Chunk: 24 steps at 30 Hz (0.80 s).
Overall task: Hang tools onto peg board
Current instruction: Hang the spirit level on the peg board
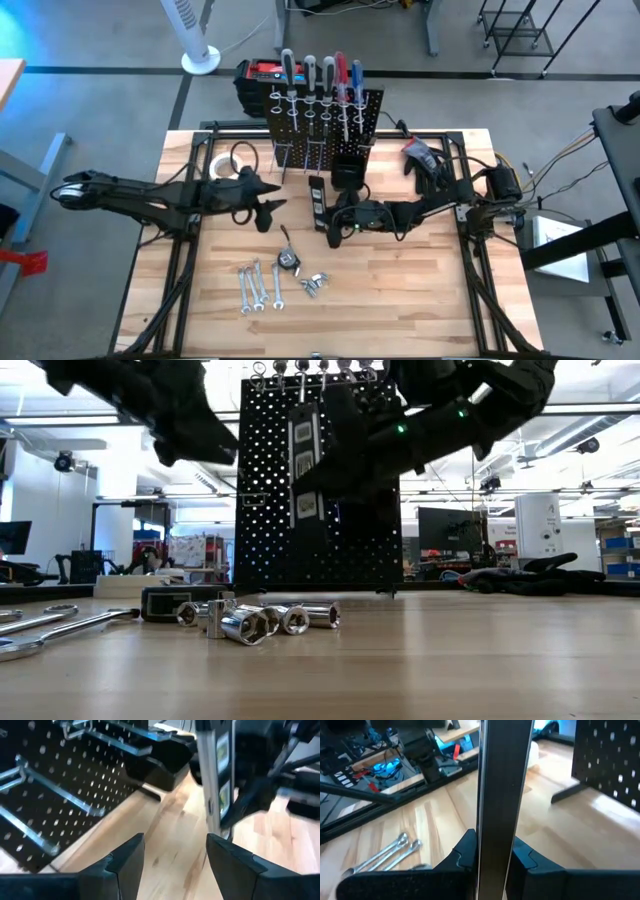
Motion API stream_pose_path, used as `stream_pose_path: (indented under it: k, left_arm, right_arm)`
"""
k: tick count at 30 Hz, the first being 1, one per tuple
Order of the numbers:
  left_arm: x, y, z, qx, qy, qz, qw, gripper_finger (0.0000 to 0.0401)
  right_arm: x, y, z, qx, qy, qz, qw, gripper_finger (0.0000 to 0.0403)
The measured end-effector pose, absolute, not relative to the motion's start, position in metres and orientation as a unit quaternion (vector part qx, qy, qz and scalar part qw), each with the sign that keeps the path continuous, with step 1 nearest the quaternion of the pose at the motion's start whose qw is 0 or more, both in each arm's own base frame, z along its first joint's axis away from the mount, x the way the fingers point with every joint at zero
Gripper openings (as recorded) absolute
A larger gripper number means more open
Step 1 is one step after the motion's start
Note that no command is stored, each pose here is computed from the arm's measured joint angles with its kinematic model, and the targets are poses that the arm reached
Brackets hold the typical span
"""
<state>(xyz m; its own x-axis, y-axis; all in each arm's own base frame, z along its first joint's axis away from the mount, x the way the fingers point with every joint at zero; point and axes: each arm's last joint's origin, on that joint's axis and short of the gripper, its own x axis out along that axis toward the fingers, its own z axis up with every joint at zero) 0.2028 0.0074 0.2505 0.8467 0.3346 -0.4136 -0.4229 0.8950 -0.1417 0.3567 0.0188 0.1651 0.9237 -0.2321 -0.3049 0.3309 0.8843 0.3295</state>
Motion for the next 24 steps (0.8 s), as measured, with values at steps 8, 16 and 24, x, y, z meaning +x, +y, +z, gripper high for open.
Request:
stream_pose_path:
  k: [8,16,24]
  left_arm:
    - [0.193,0.007,0.243,-0.122,0.169,0.197,0.958,0.0198]
    - [0.193,-0.002,0.254,-0.124,0.151,0.169,0.966,0.0198]
    - [0.188,-0.023,0.269,-0.093,0.134,0.109,0.981,0.0198]
  right_arm:
    - [0.356,0.021,0.164,0.219,0.125,-0.125,0.96,0.0038]
    - [0.363,0.005,0.144,0.26,0.13,-0.135,0.947,0.0038]
    - [0.368,0.015,0.155,0.286,0.053,-0.104,0.951,0.0038]
